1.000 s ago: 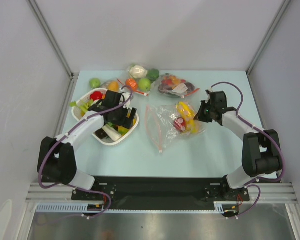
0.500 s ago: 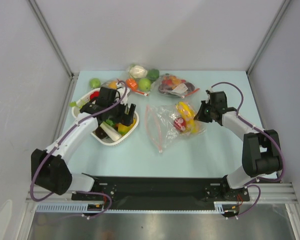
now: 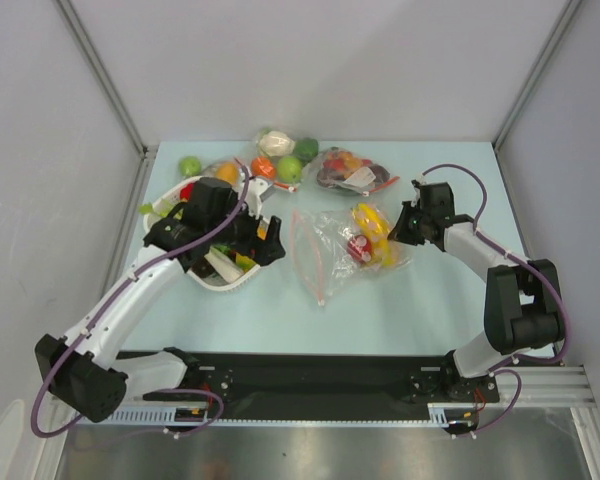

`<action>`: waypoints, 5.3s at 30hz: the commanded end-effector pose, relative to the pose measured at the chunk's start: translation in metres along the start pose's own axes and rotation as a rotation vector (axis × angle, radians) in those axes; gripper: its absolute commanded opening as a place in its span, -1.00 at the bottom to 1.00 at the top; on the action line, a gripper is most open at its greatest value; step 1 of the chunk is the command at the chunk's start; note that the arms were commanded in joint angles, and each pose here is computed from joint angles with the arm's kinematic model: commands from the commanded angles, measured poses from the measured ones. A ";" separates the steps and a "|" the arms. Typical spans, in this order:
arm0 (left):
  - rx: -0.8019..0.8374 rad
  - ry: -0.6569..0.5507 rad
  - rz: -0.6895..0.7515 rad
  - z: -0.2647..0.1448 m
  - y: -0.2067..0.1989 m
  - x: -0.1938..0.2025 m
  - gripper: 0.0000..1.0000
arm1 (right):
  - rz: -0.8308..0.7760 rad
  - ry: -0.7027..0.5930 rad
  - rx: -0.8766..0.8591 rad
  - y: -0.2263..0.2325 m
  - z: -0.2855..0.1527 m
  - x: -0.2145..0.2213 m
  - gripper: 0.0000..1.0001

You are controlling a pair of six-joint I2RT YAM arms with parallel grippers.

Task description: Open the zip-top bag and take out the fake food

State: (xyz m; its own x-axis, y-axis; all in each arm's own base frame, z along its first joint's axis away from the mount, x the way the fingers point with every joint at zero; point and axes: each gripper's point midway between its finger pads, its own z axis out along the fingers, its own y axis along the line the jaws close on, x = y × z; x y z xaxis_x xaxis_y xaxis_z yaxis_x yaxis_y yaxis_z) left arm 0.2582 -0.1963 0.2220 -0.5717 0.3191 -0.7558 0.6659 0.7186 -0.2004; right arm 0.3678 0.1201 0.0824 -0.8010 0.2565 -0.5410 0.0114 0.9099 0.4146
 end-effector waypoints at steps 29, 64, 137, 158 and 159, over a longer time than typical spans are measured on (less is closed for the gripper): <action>0.151 -0.017 -0.145 0.113 -0.025 0.024 0.17 | 0.000 0.106 0.065 -0.015 -0.009 0.031 -1.00; 0.294 -0.173 -0.185 0.227 -0.062 0.000 0.75 | -0.032 0.264 0.090 -0.011 0.025 0.084 -1.00; 0.020 -0.021 -0.103 0.119 -0.041 0.020 -0.38 | -0.001 0.224 0.169 -0.048 0.012 0.085 -1.00; -0.068 -0.215 -0.188 0.030 0.012 -0.025 -0.34 | 0.004 0.224 0.177 -0.052 0.010 0.084 -1.00; -0.098 -0.237 -0.190 0.019 0.022 -0.029 -0.34 | 0.005 0.222 0.177 -0.052 0.010 0.083 -1.00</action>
State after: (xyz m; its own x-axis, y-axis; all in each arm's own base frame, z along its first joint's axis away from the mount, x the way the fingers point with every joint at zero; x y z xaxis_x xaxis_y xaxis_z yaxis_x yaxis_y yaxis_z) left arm 0.2970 -0.2211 0.2014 -0.5935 0.0561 -0.8029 0.5043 0.8034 -0.3166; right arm 0.3187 0.1095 0.0171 -0.8921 0.2229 -0.3931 0.0907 0.9405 0.3275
